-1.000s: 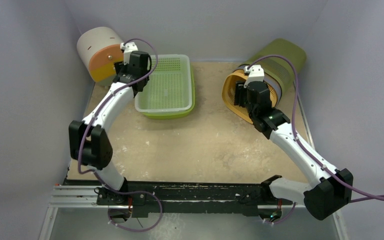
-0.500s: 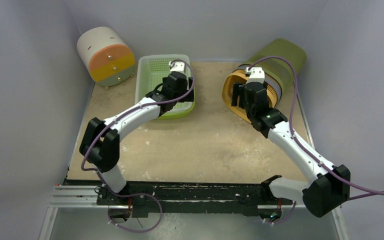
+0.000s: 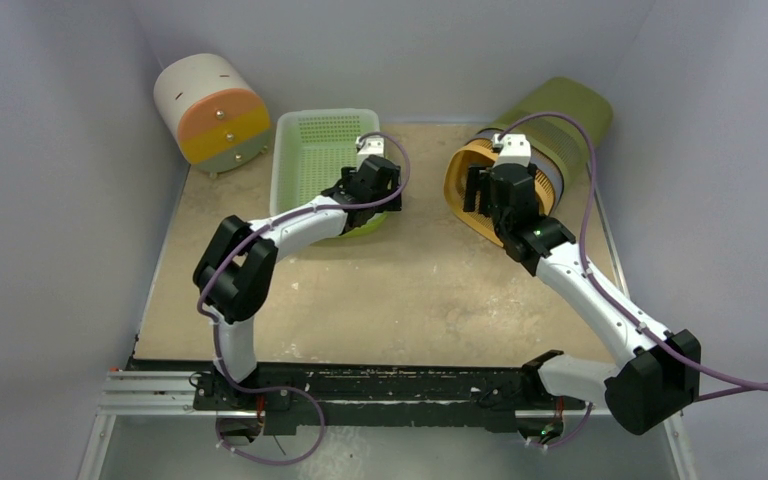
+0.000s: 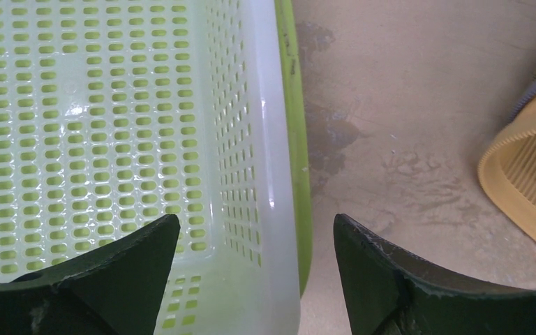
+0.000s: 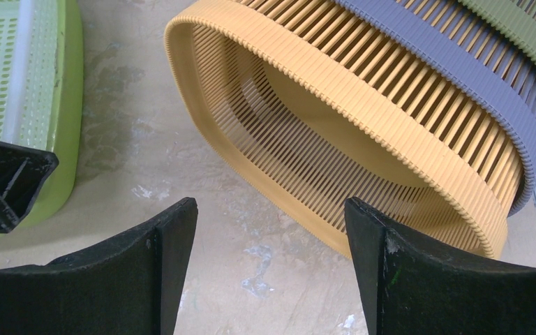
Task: Turn the large container upside down
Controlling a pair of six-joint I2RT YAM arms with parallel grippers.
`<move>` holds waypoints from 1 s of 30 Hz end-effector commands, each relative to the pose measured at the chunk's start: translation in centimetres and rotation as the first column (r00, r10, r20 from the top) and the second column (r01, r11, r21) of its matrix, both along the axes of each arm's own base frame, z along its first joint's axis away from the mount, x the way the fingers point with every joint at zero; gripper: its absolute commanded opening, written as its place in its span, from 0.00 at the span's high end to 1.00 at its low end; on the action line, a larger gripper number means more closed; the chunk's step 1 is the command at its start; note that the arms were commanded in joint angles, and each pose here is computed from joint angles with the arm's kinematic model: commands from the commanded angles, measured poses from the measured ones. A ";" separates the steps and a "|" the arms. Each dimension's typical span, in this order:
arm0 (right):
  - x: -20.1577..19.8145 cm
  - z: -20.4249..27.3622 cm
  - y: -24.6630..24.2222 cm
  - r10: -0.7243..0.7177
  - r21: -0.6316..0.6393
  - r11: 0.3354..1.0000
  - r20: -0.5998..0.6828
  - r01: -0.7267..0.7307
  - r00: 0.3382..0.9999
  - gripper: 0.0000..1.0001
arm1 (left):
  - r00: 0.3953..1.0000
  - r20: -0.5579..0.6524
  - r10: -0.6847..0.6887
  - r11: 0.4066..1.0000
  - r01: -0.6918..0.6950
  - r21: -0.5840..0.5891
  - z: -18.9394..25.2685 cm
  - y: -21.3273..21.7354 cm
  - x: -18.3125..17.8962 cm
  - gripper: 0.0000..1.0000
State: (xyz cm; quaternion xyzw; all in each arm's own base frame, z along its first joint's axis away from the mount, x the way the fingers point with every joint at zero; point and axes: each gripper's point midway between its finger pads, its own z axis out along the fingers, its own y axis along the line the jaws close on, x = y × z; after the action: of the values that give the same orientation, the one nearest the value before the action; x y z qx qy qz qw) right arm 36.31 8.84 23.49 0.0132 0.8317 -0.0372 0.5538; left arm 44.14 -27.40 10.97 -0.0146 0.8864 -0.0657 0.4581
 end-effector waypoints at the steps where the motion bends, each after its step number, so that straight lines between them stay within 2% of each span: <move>1: -0.1 1.8 -0.6 -0.020 0.013 1.000 0.052 0.020 0.998 0.20 | 0.997 0.056 0.061 0.997 -0.063 0.033 1.0 0.2 1.8 0.21; 8: 0.0 1.4 -0.3 -0.006 0.019 1.000 0.051 0.005 0.999 0.20 | 0.994 -0.041 0.099 0.966 -0.086 0.242 -2.8 2.8 1.1 0.20; 16: 0.2 1.2 0.4 0.025 0.028 0.999 0.046 -0.026 0.999 0.21 | 0.985 -0.011 0.172 0.890 -0.150 0.431 -1.2 7.6 -0.6 0.19; 25: 0.4 0.6 1.1 0.052 0.048 0.997 0.031 -0.053 0.998 0.22 | 0.974 0.003 0.228 0.785 -0.186 0.590 -0.8 11.6 -1.8 0.17; 30: 0.6 0.4 1.5 0.068 0.052 0.996 0.022 -0.069 0.997 0.22 | 0.942 0.046 0.332 0.690 -0.276 0.670 -0.6 15.2 -2.5 0.13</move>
State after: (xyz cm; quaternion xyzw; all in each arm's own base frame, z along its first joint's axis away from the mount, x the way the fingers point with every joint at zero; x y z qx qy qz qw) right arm 36.39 9.83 23.45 -0.0017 0.8325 -0.0114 0.5539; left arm 42.33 -17.07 7.65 0.0300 0.8820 0.2433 0.4025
